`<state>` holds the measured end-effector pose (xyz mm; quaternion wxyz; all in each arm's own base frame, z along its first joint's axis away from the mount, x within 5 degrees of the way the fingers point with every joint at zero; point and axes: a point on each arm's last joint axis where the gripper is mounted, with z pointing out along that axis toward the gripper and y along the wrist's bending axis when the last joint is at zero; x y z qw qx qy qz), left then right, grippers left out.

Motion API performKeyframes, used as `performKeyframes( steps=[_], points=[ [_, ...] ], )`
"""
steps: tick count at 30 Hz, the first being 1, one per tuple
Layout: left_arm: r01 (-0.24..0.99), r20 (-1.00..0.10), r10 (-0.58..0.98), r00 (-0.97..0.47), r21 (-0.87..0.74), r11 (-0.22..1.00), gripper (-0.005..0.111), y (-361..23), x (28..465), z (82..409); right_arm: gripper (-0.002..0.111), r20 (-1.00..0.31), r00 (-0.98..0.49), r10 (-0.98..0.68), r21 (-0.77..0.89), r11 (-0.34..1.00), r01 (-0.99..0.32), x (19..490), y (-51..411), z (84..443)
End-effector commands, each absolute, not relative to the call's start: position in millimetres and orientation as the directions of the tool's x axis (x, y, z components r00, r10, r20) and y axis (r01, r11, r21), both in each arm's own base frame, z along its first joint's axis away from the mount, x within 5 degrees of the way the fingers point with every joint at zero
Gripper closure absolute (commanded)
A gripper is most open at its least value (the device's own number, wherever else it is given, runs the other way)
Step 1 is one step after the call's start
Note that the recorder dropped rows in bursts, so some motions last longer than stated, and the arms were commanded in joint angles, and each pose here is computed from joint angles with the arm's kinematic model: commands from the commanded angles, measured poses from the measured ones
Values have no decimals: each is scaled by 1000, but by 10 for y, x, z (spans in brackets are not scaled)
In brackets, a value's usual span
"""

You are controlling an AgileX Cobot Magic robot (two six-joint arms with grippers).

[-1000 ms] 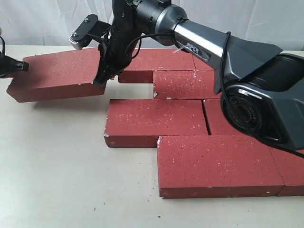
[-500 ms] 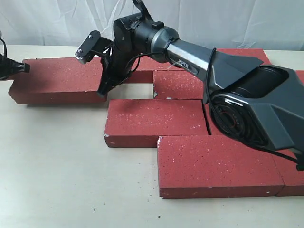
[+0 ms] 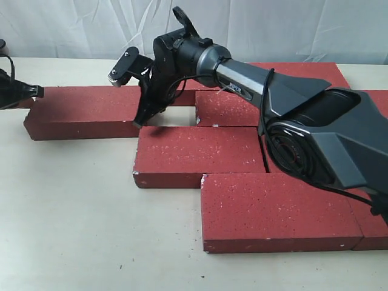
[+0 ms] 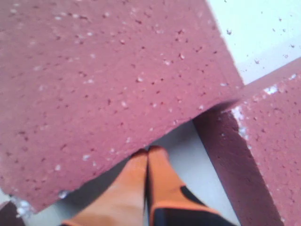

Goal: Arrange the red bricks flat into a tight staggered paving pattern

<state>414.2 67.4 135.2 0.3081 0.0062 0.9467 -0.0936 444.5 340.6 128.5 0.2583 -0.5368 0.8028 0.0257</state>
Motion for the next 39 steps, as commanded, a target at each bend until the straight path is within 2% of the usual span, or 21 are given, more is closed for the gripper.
performKeyframes(
  steps=[1, 5, 12, 21, 25, 27, 31, 34, 39],
  points=[
    [78, -578, -48, -815, -191, 978, 107, 611, 4140, 1340, 109, -443, -296, -846, -254, 435, -864, 4473, 3375, 1349],
    [78, -577, -48, -815, -191, 978, 107, 611, 4139, 1340, 109, -441, -293, -849, -261, 433, -863, 4474, 3369, 1369],
    [66, -591, -57, -805, -184, 981, 107, 624, 4154, 1347, 109, -452, -308, -837, -264, 455, -851, 4430, 3326, 1711],
    [77, -595, -41, -803, -172, 982, 107, 626, 4155, 1348, 109, -488, -316, -814, -243, 474, -846, 4497, 3346, 1519],
    [77, -595, -41, -803, -172, 982, 107, 626, 4155, 1348, 109, -533, -387, -752, -169, 544, -822, 4496, 3388, 1461],
    [81, -597, -38, -802, -171, 982, 107, 624, 4152, 1366, 109, -528, -443, -725, -107, 574, -812, 4443, 3397, 1525],
    [110, -619, -25, -785, -179, 978, 107, 601, 4127, 1560, 109, -469, -452, -759, -82, 548, -833, 4326, 3325, 1811],
    [145, -632, -17, -775, -205, 968, 107, 538, 4087, 1736, 109, -361, -454, -814, -28, 496, -868, 4145, 3222, 2064],
    [205, -679, -16, -734, -244, 948, 107, 288, 4150, 1794, 109, -355, -431, -830, -48, 477, -878, 4089, 3167, 2205]
  ],
)
